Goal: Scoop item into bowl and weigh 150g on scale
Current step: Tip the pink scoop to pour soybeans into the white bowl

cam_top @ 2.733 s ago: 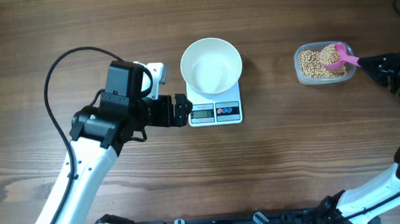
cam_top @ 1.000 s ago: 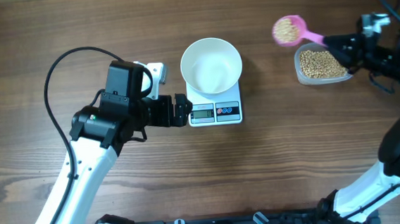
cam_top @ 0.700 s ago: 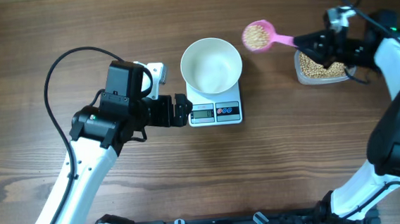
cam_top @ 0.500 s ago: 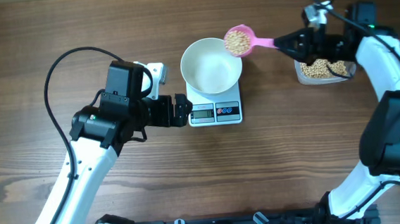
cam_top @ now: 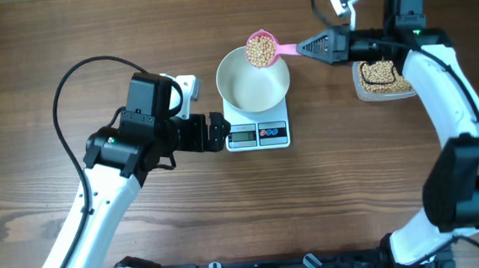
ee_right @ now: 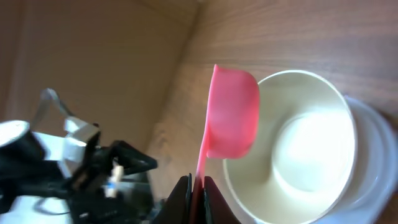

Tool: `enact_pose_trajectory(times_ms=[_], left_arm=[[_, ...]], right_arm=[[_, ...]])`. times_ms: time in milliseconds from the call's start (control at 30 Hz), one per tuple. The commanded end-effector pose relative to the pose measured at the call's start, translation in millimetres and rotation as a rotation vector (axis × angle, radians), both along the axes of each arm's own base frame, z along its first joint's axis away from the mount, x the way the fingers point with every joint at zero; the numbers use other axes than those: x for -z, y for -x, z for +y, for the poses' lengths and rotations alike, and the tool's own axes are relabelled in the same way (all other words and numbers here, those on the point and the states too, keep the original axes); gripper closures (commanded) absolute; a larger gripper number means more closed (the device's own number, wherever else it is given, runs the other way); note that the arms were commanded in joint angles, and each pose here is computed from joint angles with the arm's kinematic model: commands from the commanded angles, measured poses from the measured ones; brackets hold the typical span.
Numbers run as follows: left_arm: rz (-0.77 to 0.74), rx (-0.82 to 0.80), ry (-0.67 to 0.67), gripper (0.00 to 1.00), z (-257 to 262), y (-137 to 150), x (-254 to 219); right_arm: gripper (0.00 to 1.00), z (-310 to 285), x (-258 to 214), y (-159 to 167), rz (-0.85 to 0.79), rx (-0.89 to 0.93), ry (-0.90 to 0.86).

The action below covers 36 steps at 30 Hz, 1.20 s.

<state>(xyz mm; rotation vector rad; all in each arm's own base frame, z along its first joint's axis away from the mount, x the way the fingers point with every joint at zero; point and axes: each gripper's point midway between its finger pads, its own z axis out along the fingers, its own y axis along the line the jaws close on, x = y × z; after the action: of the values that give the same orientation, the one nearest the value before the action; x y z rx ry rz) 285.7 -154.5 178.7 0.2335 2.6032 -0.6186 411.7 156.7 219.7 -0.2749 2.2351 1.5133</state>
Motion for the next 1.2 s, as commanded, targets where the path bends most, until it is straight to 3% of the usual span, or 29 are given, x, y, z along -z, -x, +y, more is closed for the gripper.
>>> enact_pose_trajectory(times_ms=[0, 367, 1167], left_arm=[[0.004, 0.025, 0.003, 0.0, -3, 3, 3], [0.004, 0.025, 0.003, 0.0, -3, 3, 3], [0.004, 0.025, 0.003, 0.0, -3, 3, 3]], right_arm=[[0.95, 7, 1, -5, -0.116, 0.058, 0.185], [0.96, 21, 26, -4, -0.178, 0.07, 0.422], [0.96, 44, -3, 11, -0.421, 0.025, 0.587]])
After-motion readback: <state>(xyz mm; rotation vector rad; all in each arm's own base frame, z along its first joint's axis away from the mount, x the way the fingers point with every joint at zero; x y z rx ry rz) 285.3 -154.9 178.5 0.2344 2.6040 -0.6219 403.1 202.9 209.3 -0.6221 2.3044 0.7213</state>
